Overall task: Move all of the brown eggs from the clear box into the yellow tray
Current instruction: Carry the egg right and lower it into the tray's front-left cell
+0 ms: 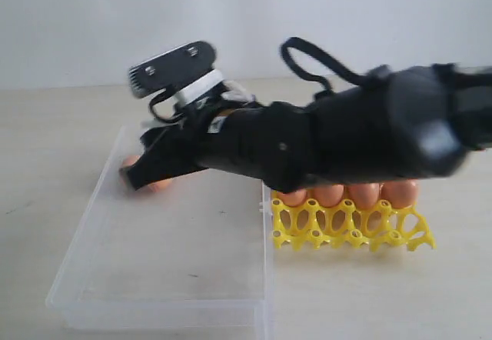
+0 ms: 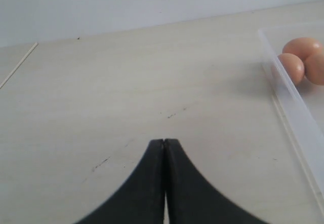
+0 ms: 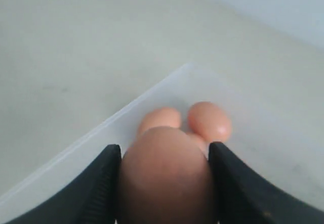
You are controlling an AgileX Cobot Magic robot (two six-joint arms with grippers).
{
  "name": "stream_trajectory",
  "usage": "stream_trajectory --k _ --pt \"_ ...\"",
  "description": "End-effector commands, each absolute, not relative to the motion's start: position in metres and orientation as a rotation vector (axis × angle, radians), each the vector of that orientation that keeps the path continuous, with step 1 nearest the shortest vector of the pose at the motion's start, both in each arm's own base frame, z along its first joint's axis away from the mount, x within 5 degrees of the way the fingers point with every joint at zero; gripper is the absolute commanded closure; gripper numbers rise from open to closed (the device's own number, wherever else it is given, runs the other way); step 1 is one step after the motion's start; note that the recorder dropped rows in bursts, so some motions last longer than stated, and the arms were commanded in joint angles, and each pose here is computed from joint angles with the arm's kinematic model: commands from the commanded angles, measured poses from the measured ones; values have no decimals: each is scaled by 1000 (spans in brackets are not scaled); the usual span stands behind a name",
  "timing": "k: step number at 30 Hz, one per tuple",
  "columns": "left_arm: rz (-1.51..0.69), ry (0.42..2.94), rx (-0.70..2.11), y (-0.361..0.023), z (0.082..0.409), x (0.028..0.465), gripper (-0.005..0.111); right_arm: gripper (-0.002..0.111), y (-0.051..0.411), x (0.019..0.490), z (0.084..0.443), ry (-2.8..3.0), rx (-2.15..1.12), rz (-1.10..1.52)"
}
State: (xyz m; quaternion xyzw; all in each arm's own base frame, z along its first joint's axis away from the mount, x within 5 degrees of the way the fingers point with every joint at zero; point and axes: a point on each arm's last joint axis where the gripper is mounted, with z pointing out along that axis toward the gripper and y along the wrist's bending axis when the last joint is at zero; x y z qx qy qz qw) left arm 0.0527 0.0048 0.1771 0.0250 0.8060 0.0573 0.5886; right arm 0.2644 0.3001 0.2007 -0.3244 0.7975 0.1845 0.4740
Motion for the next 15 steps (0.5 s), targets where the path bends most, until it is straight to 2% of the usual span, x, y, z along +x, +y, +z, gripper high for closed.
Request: stream_trajectory --k 1,3,6,15 --pt "131 1862 51 5 179 52 107 108 249 244 230 1773 -538 395" --pt "131 1862 51 5 179 52 107 108 220 228 237 1728 -506 358" --pt "131 1862 51 5 179 52 107 108 188 217 218 1791 -543 276" --pt "131 1862 51 5 179 52 107 108 159 220 185 2146 -653 268"
